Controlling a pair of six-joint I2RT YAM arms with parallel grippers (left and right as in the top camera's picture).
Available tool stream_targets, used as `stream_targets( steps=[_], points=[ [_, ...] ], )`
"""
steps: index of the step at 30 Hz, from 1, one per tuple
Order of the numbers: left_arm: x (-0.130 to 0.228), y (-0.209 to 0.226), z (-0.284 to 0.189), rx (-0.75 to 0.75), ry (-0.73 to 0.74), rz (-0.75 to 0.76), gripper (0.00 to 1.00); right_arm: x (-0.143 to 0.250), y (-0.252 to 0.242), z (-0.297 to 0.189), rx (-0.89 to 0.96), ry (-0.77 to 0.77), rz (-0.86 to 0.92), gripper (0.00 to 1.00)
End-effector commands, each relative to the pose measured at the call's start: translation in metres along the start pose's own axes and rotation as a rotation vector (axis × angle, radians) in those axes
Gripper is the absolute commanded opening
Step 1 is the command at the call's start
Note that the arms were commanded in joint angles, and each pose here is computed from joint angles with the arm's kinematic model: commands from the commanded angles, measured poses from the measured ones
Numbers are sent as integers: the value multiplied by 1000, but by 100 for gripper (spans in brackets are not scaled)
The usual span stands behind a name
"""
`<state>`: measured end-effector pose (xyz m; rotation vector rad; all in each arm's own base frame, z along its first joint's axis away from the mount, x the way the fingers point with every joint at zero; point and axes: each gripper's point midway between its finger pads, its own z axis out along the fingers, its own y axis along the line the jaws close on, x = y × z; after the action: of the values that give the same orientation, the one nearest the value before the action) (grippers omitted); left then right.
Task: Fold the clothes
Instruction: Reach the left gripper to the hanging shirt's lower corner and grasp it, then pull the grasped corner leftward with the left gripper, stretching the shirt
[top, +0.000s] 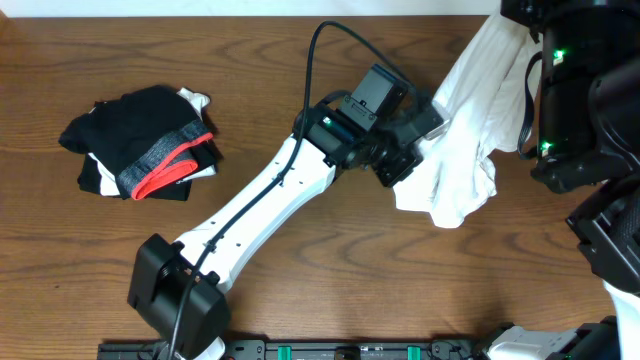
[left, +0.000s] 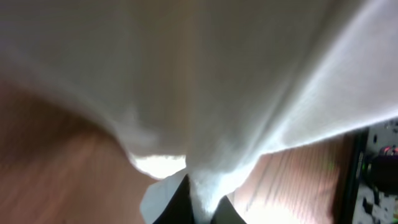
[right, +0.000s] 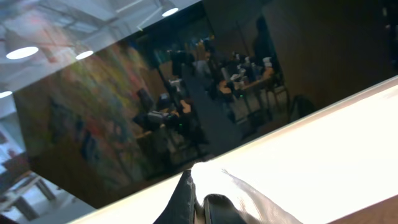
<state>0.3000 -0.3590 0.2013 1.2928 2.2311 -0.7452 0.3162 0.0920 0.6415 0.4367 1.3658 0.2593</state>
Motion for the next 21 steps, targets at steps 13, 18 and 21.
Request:
stream_targets(
  steps=[13, 18, 21],
  points=[
    [21, 40, -223, -556, -194, -205, 6, 2, -54, -7, 215, 34, -223, 2],
    [34, 38, -312, -704, -389, -288, 6, 16, -69, -6, 251, 92, -235, 2],
    [46, 31, -349, -775, -460, -310, 6, 26, -73, -1, 228, 136, -199, 2]
  ],
)
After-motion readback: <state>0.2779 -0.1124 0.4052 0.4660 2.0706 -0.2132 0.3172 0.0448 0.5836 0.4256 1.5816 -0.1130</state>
